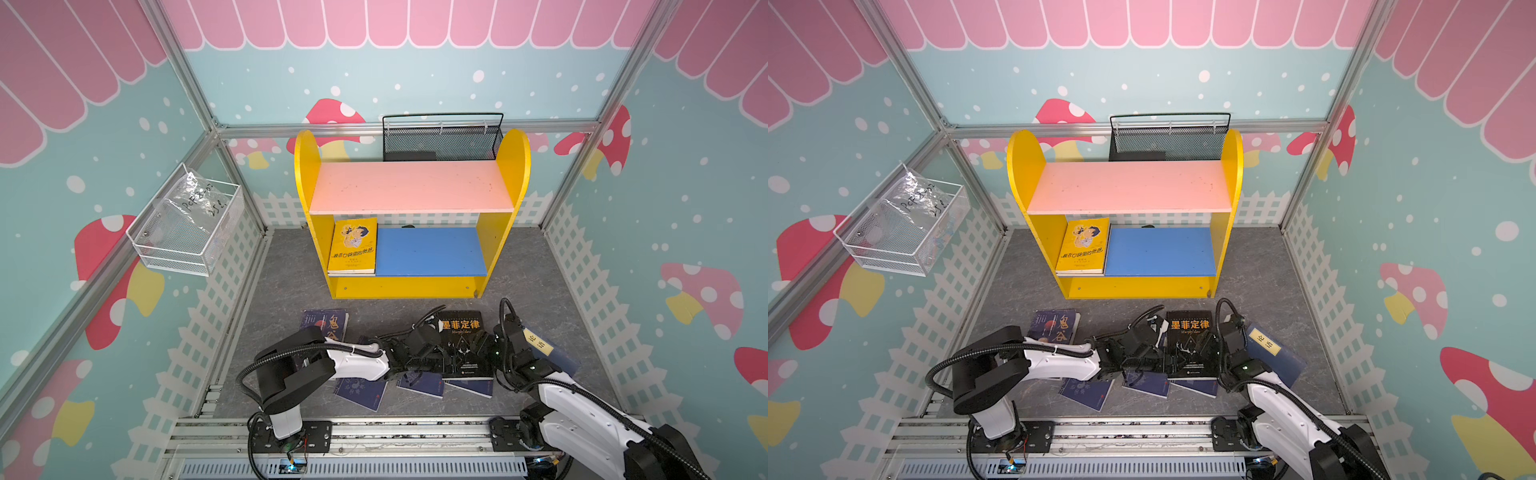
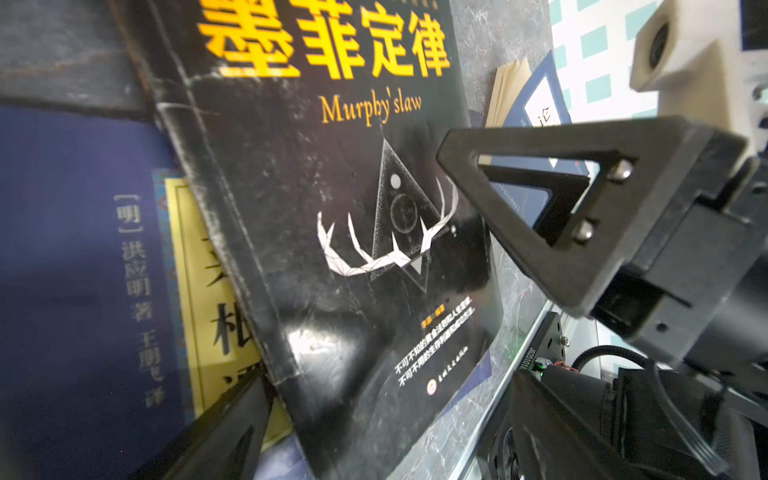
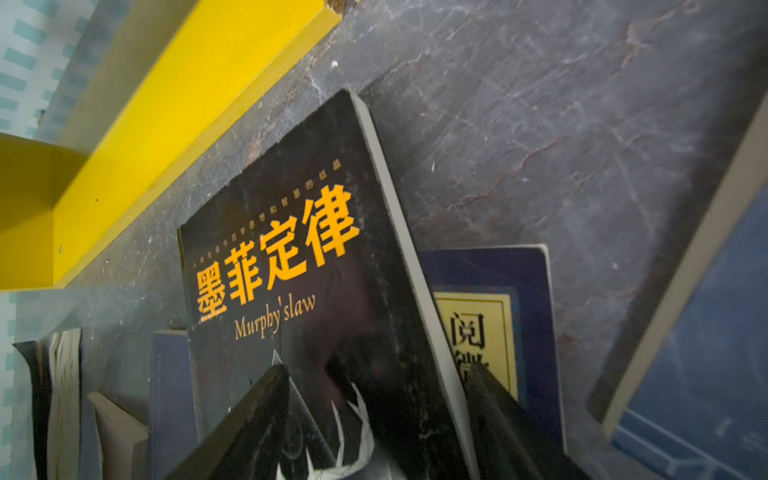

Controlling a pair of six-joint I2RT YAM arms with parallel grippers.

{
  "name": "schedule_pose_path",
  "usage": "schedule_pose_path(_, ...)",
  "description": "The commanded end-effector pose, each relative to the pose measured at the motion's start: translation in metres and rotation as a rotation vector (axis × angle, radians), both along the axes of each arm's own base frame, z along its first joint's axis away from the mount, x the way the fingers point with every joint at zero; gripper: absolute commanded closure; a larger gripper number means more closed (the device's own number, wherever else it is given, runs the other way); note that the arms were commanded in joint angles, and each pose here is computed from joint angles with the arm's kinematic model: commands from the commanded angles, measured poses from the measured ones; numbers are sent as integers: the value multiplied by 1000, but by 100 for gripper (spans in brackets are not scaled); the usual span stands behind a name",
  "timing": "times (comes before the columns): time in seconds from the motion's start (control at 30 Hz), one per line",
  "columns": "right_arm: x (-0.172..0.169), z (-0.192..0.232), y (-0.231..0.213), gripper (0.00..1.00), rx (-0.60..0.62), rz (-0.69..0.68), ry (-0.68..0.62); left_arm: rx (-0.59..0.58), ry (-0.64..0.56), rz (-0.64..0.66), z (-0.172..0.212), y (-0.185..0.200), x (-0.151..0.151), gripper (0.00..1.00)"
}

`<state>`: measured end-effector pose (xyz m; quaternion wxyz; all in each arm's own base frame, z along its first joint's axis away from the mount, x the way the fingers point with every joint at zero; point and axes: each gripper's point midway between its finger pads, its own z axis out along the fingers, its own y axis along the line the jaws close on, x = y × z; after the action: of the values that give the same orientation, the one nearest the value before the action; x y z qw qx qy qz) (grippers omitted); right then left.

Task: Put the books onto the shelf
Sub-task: 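Tip the black Murphy's law book up on its edge between both grippers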

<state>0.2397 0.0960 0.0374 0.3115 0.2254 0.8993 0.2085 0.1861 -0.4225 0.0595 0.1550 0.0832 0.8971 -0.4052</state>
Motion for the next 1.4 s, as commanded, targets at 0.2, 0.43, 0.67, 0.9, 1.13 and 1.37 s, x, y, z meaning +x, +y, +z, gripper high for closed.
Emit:
schedule_pose_path(0.2,-37,-31,22,32,106,104,157,-287,-110,-39,74,-34,10,10)
schedule_pose_path(0.43,-41,-36,24,33,110,118,179,-433,-147,-1,110,-27,18,12)
schedule_pose_path(0.67,-38,-35,25,33,108,120,168,-543,-150,14,137,-15,22,12)
schedule_pose_path(0.9,-35,-33,26,32,110,122,161,-489,-66,63,110,-13,33,13)
schedule_pose_path(1.13,-36,-34,26,32,111,120,161,-317,4,86,72,-11,37,21)
schedule_pose_path(1.37,-34,-31,27,32,115,122,152,-229,16,139,58,-4,44,34)
